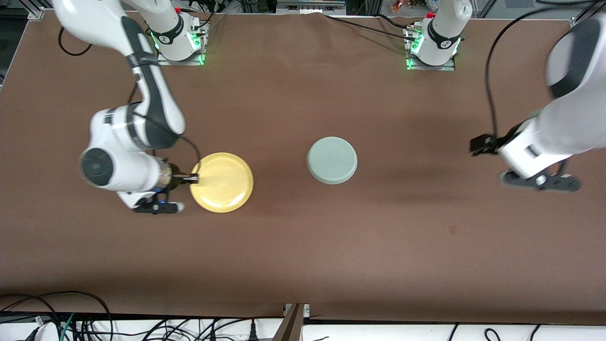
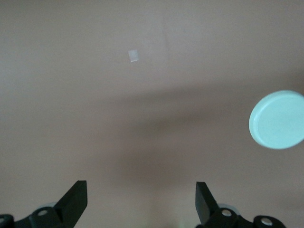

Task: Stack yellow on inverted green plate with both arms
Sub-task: 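Carry the yellow plate with the right gripper over the green plate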

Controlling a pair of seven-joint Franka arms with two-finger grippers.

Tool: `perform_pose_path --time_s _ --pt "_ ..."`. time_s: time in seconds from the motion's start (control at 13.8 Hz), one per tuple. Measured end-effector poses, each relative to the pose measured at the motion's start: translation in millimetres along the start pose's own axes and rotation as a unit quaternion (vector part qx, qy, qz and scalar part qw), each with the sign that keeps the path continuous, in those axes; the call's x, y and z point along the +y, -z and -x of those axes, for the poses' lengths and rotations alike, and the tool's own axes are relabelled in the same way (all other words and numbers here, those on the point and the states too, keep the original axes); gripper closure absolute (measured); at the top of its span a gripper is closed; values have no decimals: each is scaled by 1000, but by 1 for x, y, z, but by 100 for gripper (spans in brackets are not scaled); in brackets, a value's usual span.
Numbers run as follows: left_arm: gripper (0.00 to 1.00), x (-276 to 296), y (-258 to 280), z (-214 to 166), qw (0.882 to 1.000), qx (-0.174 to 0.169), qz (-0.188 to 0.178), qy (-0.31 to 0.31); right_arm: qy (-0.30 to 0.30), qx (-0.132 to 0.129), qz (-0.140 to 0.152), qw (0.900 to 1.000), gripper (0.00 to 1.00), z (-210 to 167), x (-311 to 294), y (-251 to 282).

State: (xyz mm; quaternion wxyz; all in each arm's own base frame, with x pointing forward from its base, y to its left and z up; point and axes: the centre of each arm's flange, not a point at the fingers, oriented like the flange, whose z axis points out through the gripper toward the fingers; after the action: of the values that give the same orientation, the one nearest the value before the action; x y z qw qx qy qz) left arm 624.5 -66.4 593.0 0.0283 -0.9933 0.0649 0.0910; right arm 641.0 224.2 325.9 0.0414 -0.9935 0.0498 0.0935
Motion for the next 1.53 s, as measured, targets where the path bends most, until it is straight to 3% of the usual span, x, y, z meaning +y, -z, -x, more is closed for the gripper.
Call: perform_pose_path --time_s 0.36,0.58,1.02,1.53 --pt "0 -22 23 74 999 48 -3 6 -96 37 -7 995 98 86 -156 -30" --pt "0 -38 13 94 996 86 -6 23 -133 55 -21 989 98 132 -211 -49" --pt "0 -46 -13 87 996 79 -3 32 -170 87 -64 980 98 185 -250 -109" --pt "0 -11 -10 84 995 83 -3 58 -173 91 -77 978 98 211 -266 -129"
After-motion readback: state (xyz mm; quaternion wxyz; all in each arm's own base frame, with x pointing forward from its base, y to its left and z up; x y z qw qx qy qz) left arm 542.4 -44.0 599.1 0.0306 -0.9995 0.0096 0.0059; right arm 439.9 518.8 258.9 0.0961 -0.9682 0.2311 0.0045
